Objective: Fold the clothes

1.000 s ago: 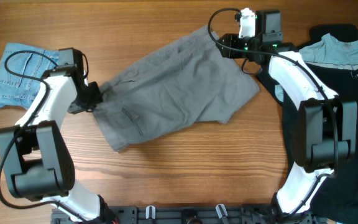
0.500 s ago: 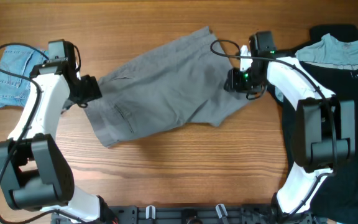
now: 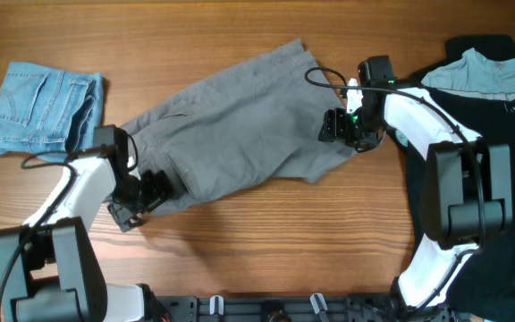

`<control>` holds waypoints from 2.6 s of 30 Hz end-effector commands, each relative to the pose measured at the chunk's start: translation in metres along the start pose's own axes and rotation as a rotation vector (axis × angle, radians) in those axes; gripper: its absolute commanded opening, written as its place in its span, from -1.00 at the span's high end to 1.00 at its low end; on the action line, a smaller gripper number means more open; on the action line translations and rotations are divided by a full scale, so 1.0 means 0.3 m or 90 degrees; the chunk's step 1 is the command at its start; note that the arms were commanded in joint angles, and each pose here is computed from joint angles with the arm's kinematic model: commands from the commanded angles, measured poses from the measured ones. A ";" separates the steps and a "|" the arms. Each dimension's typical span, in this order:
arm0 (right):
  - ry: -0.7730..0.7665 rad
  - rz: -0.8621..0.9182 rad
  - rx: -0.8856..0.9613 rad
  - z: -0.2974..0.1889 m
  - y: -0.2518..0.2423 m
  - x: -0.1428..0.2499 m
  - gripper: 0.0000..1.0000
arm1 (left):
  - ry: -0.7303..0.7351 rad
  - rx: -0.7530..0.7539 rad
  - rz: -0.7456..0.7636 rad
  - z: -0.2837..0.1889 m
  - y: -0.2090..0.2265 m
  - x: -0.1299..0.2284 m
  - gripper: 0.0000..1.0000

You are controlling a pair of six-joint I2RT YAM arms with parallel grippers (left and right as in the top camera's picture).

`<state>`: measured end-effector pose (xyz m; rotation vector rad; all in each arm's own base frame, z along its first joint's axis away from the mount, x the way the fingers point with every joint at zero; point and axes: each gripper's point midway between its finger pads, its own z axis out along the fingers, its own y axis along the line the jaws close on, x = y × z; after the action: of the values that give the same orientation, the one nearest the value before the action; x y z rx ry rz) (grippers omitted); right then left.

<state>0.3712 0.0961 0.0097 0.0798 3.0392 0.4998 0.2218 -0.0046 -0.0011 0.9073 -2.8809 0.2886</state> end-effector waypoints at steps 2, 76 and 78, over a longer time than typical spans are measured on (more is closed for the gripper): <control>-0.012 -0.011 -0.002 -0.069 0.002 0.015 -0.61 | -0.077 -0.019 -0.024 0.036 0.027 -0.071 0.05; -0.453 -0.181 -0.328 -0.432 0.248 -0.393 0.90 | -0.090 0.224 0.104 -0.164 -0.121 -0.343 0.44; -0.453 -0.181 -0.328 -0.432 0.248 -0.393 0.90 | -0.102 0.226 0.108 -0.168 -0.125 -0.356 0.42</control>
<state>0.4802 0.1183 0.1536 -0.1591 2.1390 0.9724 0.3298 0.0416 0.0392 0.7753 -3.1283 0.7376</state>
